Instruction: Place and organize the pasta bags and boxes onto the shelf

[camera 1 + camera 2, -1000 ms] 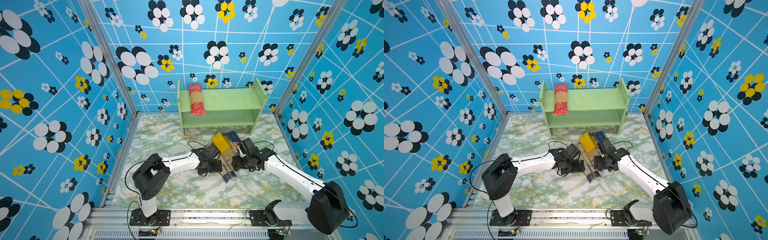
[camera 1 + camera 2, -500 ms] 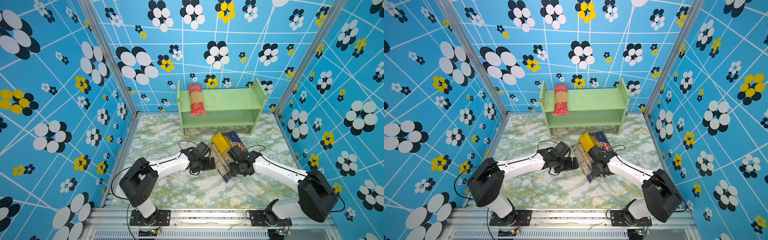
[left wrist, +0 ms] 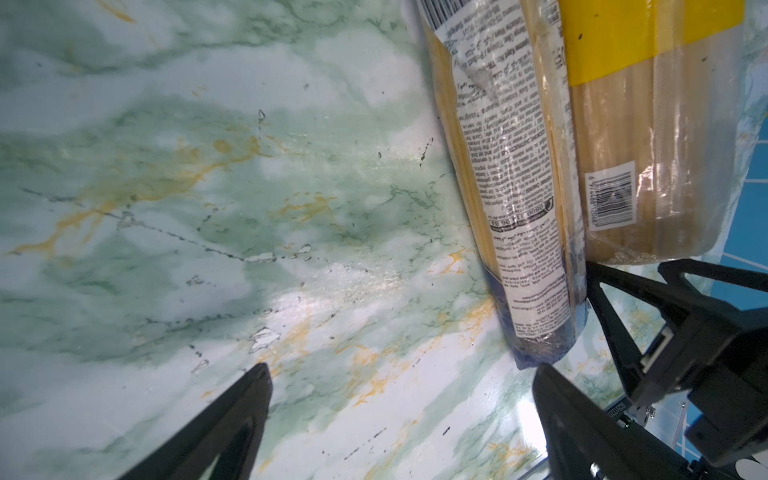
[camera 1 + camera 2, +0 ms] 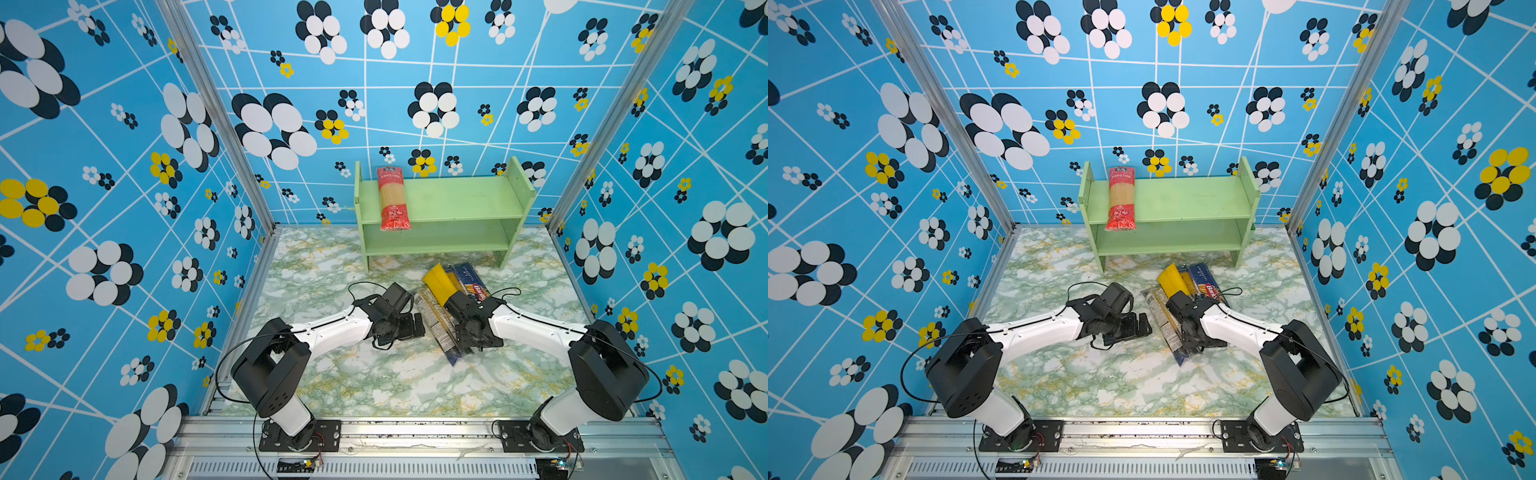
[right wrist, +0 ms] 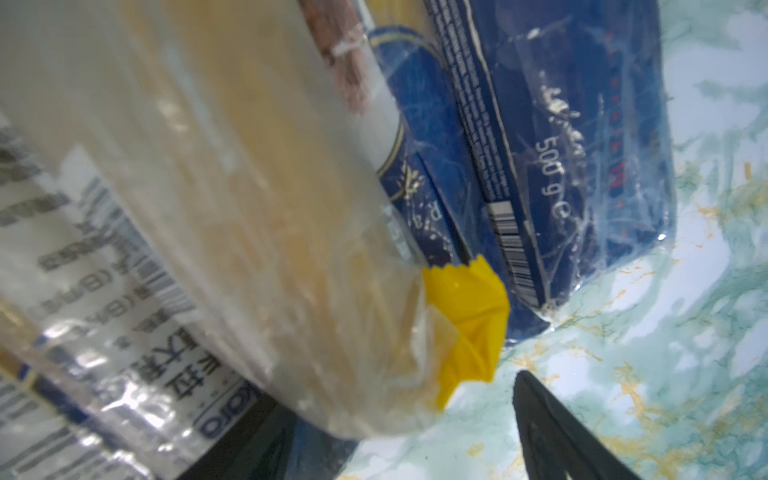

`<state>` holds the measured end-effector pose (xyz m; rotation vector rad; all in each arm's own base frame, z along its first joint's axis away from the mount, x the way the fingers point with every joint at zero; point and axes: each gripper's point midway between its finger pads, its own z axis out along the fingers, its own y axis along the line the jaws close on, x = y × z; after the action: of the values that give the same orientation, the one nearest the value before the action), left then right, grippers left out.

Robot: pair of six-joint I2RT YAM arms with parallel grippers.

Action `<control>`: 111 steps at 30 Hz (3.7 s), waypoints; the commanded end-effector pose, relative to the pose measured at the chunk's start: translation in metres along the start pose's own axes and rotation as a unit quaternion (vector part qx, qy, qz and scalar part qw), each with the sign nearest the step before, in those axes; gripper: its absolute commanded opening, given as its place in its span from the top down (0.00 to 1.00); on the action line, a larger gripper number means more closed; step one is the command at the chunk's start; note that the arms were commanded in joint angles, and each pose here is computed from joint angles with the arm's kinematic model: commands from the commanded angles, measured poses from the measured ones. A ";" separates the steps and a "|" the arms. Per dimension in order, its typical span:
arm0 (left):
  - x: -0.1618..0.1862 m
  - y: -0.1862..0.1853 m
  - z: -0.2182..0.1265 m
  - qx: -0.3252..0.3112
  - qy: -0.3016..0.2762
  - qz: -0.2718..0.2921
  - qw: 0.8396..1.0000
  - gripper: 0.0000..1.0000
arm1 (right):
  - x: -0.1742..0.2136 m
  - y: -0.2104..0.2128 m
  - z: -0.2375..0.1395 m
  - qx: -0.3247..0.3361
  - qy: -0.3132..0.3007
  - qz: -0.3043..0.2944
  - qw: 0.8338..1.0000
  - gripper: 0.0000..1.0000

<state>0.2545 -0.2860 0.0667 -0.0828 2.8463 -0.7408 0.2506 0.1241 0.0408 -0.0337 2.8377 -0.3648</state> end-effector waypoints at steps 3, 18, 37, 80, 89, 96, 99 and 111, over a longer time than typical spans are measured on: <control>0.000 0.001 -0.006 0.008 -0.003 0.006 1.000 0.01 | -0.004 0.017 0.005 0.000 -0.005 0.004 1.000 0.17; 0.000 0.005 -0.006 0.007 -0.008 0.000 1.000 0.01 | -0.017 0.081 -0.006 -0.076 -0.015 -0.009 0.997 0.17; 0.003 -0.011 0.018 -0.029 0.003 -0.011 1.000 0.01 | -0.025 0.057 -0.034 -0.123 -0.040 0.006 0.992 0.17; 0.029 -0.010 0.062 -0.211 0.031 0.055 0.975 0.01 | -0.029 -0.017 -0.044 -0.104 -0.069 0.056 0.991 0.15; 0.039 -0.017 0.080 -0.201 0.054 0.049 0.977 0.01 | -0.027 -0.026 -0.045 -0.095 -0.073 0.058 0.991 0.14; 0.036 -0.002 0.077 -0.236 0.045 0.059 0.969 0.01 | -0.026 -0.027 -0.044 -0.096 -0.071 0.058 0.991 0.14; 0.032 0.014 0.070 -0.271 0.035 0.068 0.960 0.01 | -0.026 -0.025 -0.043 -0.098 -0.070 0.058 0.991 0.14; 0.023 0.077 0.041 -0.361 0.026 0.069 0.930 0.01 | -0.026 -0.020 -0.041 -0.108 -0.066 0.062 0.990 0.14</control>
<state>0.2503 -0.3153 0.0171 0.0287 2.9324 -0.0610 0.2685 0.1200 0.0972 0.0612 2.6949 -0.0170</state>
